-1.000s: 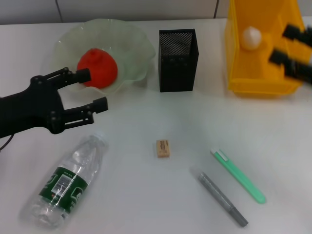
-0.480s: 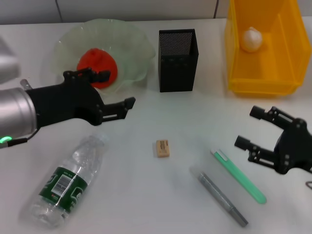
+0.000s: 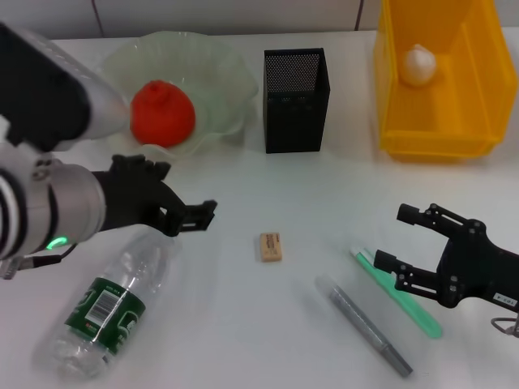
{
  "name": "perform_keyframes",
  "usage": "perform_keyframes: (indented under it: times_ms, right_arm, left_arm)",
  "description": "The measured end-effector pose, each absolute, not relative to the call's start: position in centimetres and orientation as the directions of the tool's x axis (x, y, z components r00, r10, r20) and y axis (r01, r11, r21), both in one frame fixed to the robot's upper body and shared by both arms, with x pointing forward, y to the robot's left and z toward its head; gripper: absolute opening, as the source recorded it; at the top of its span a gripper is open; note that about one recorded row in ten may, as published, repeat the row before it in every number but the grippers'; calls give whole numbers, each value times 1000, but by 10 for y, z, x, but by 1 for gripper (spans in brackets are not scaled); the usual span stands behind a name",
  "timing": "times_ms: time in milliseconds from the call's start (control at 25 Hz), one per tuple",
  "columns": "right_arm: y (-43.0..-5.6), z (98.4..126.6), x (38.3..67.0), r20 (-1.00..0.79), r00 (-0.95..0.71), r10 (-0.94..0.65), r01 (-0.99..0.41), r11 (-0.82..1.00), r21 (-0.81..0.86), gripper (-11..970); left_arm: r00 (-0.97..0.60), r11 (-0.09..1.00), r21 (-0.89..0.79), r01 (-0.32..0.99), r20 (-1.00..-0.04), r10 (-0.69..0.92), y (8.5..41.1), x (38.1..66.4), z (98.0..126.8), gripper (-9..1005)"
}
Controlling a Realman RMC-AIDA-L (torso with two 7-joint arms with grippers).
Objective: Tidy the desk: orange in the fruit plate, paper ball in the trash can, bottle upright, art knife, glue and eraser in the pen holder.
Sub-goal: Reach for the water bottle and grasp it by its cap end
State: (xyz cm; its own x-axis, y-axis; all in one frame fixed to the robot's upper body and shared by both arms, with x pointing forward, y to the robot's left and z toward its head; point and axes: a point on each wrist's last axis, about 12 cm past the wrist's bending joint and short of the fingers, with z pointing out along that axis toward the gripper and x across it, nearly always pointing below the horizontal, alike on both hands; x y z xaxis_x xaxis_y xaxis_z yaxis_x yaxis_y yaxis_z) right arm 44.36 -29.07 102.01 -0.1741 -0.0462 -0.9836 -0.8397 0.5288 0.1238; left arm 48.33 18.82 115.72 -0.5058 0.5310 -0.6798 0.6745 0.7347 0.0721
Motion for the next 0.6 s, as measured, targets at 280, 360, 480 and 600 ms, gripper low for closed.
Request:
perform_keyframes:
  times_ms: [280,360,480,600]
  right_arm:
    - [-287,1016,445,-980,-192,-51,-837,530,137,800]
    - [-286,1016,445,-980,-193,-52,-837,530,137,800]
    - [-286,1016,447,-979,-195,-57,-836,533,135,799]
    - [-286,1015,447,-978,-198,-62,-836,532,135,799]
  left_arm:
    - [-588,764,91,639,-583,561,183,483,1154,743]
    - [-606,767,81,636,-563,562,183,484,1151,738]
    - [-627,777,70,625,-547,554,183,488,1145,732]
    - [-644,787,64,613,-537,545,185,492,1142,725]
